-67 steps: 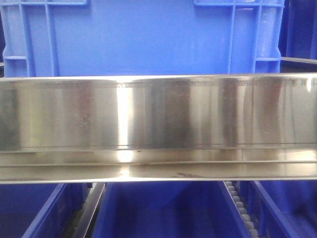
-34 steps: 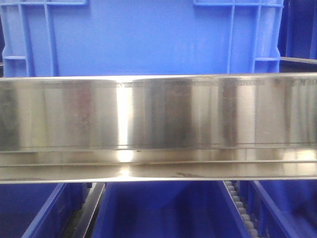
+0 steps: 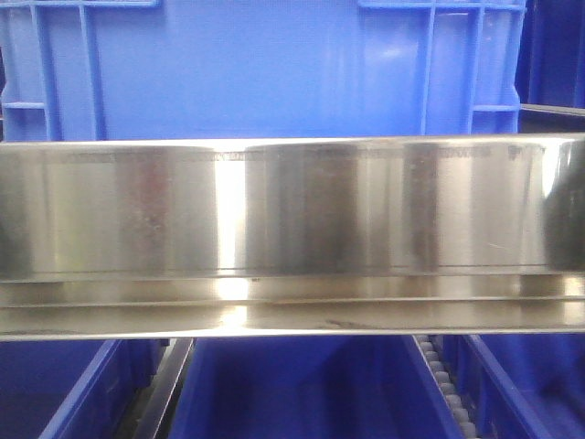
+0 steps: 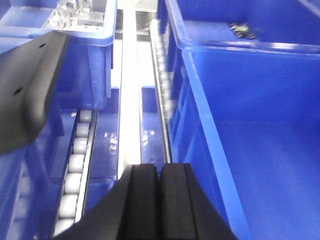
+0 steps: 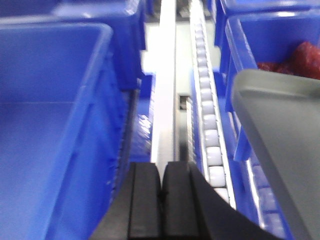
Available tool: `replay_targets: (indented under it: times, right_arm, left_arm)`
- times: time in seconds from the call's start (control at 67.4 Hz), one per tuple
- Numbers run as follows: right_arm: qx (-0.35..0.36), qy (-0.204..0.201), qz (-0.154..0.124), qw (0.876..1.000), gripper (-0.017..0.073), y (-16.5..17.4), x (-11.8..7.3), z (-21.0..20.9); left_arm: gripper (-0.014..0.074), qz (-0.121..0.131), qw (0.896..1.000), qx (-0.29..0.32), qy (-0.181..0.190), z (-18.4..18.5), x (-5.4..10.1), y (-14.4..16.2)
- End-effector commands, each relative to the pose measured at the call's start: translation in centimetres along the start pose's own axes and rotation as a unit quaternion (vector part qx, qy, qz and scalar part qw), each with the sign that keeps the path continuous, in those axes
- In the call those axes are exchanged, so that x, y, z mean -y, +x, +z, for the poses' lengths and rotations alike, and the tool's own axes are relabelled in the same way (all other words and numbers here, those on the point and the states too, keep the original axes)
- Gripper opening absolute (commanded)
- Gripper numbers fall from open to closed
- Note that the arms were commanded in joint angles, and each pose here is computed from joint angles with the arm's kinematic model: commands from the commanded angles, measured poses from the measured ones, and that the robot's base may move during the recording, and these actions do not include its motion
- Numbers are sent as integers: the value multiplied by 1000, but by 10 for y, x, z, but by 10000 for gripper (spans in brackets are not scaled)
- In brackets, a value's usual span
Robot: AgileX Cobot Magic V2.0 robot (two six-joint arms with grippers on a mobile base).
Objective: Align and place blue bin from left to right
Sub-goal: 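Close both grippers on the near rim of the blue bin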
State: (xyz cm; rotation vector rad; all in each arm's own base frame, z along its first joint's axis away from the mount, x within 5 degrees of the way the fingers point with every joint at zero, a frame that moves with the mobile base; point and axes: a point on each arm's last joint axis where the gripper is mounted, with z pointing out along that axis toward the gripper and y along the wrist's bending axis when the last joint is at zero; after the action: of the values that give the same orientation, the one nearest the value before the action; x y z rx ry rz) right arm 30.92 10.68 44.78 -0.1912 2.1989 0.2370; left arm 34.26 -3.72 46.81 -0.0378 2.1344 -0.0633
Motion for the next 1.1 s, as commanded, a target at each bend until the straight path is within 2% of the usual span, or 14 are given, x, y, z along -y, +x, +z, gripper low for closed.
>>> replay_targets:
  times: [0.0, 0.089, 0.222, 0.297, 0.46, 0.593, 0.771, 0.964, 1.083]
  right_arm:
    - [1, 21, -1, 1000, -52, -12, -10, 10]
    - [-6, 6, -1, 1000, -52, -19, -28, 18]
    - [-32, -6, 11, 999, -52, -21, -51, 39]
    - [-49, -2, 10, 999, -52, -20, -59, 49]
    - [-70, 8, -11, 997, -52, -17, -74, 69]
    - [-73, 10, -15, 997, -52, -16, -77, 77]
    - [-71, 33, -28, 997, -52, -16, -74, 82]
    - [-75, 31, -27, 996, -44, -15, -74, 84]
    - [-82, 16, -18, 996, -41, -14, -77, 84]
  left_arm:
    - [-111, 4, 1000, -11, -15, 12, 11, -8]
    - [-111, 6, 1000, -17, -13, 22, 25, -14]
    - [-111, -4, 1000, -29, -2, 37, 43, -16]
    - [-111, 0, 999, -35, 3, 42, 48, -14]
    - [-111, 1, 999, -38, 7, 43, 51, -13]
    - [-111, 2, 999, -39, 5, 43, 51, -13]
    - [-111, 2, 999, -48, 2, 43, 50, -11]
    - [-111, 2, 999, -48, 2, 43, 50, -11]
    - [-111, 2, 999, -48, 2, 43, 50, -11]
